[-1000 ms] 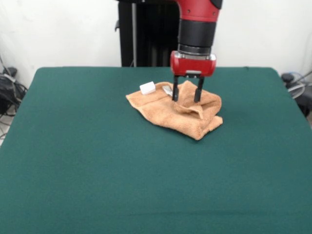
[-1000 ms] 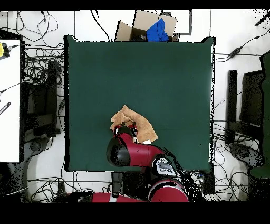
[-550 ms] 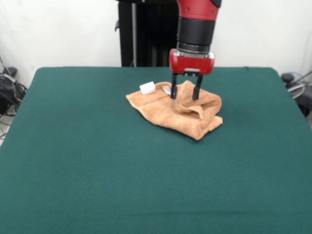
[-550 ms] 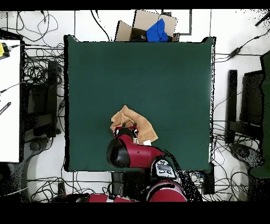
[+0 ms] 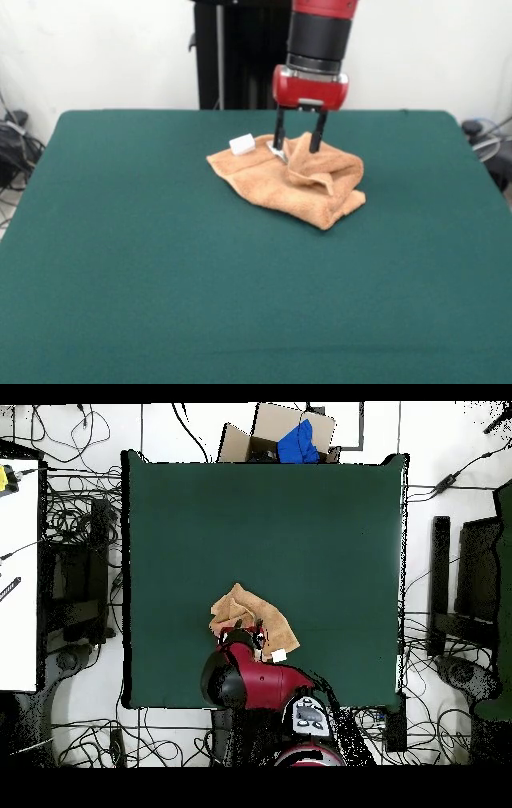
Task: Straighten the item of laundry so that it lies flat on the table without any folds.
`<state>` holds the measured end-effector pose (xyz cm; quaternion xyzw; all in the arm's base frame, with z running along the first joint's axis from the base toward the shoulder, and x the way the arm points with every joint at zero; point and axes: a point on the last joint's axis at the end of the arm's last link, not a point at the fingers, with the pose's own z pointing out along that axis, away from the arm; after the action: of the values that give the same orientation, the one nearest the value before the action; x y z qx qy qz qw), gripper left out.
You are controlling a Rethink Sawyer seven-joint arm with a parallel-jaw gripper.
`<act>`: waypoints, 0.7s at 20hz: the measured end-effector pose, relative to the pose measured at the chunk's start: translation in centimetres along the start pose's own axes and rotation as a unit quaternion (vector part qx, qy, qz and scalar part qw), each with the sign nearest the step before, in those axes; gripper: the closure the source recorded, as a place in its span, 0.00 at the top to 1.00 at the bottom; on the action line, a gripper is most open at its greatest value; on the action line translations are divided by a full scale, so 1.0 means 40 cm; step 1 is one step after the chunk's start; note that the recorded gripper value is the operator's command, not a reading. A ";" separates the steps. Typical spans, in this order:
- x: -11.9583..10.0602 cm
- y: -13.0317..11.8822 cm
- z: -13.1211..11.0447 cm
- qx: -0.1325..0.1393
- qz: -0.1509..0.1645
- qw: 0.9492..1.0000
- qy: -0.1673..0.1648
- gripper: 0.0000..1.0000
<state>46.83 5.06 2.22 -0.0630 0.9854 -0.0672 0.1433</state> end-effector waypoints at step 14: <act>0.082 0.031 0.039 -0.007 -0.008 0.999 0.039 1.00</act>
<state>44.05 5.65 -0.36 -0.0690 0.9902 -0.0633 0.1038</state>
